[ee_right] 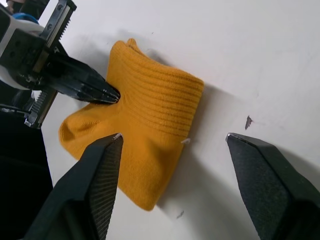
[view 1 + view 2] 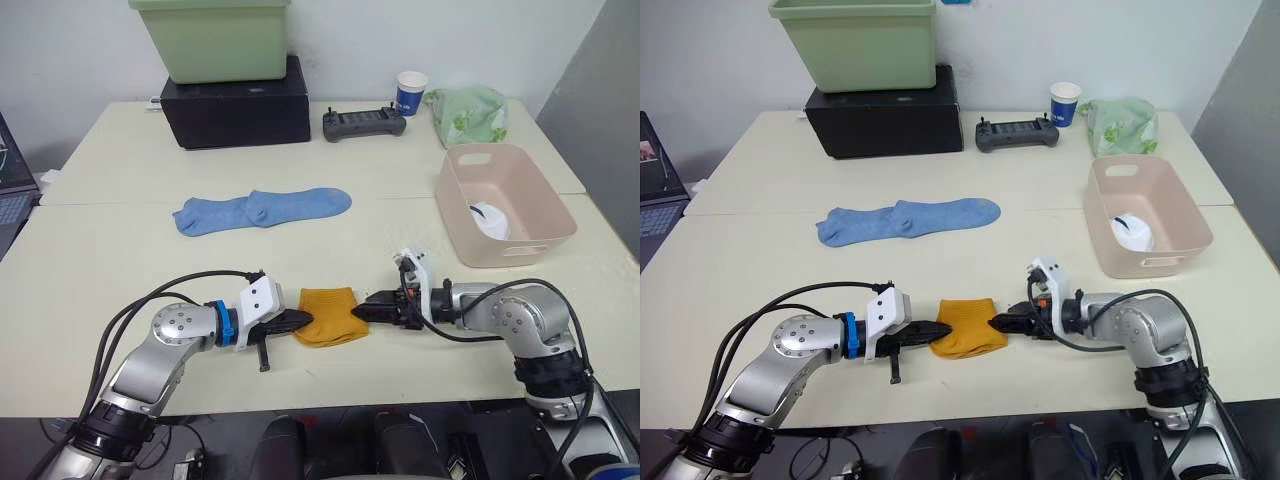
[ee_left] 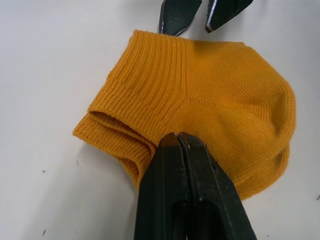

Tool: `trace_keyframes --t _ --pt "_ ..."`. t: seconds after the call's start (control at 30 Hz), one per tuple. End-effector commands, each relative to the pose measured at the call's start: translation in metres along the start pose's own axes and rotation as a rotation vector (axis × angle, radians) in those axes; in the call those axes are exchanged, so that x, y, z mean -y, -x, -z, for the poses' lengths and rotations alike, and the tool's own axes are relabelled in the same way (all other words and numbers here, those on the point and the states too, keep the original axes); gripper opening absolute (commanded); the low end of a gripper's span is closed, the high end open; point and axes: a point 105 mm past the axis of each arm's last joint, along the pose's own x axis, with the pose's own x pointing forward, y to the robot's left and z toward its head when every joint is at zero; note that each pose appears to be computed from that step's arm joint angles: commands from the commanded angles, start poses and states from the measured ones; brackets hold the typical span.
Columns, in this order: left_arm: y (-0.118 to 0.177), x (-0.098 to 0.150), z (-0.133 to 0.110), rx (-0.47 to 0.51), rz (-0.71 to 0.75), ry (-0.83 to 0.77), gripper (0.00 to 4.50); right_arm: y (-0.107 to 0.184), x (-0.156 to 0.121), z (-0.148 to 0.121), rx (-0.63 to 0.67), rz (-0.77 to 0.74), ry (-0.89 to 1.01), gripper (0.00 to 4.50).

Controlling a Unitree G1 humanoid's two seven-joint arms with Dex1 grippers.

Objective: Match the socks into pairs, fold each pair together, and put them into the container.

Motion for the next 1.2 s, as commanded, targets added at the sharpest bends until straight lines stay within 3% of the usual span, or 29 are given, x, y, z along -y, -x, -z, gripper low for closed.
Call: trace_keyframes --t 0.03,0.33,0.73,1.07,1.2 --pt "-0.001 0.003 0.009 -0.038 0.001 0.021 0.00 -0.009 -0.022 0.005 -0.033 -0.117 -0.097 3.36" --pt "0.000 -0.001 0.006 -0.032 -0.005 0.011 0.00 -0.030 -0.037 0.003 -0.008 -0.204 -0.276 3.36" --pt "0.003 0.003 0.005 -0.027 0.009 0.010 0.00 -0.038 -0.023 -0.002 0.031 -0.177 -0.367 3.36" --pt "0.005 -0.002 0.004 -0.034 0.007 -0.005 0.00 -0.034 -0.020 0.001 0.041 -0.165 -0.355 0.03" --pt "0.015 0.000 -0.008 0.019 0.016 0.056 0.00 -0.026 -0.021 -0.005 0.089 -0.159 -0.317 0.01"
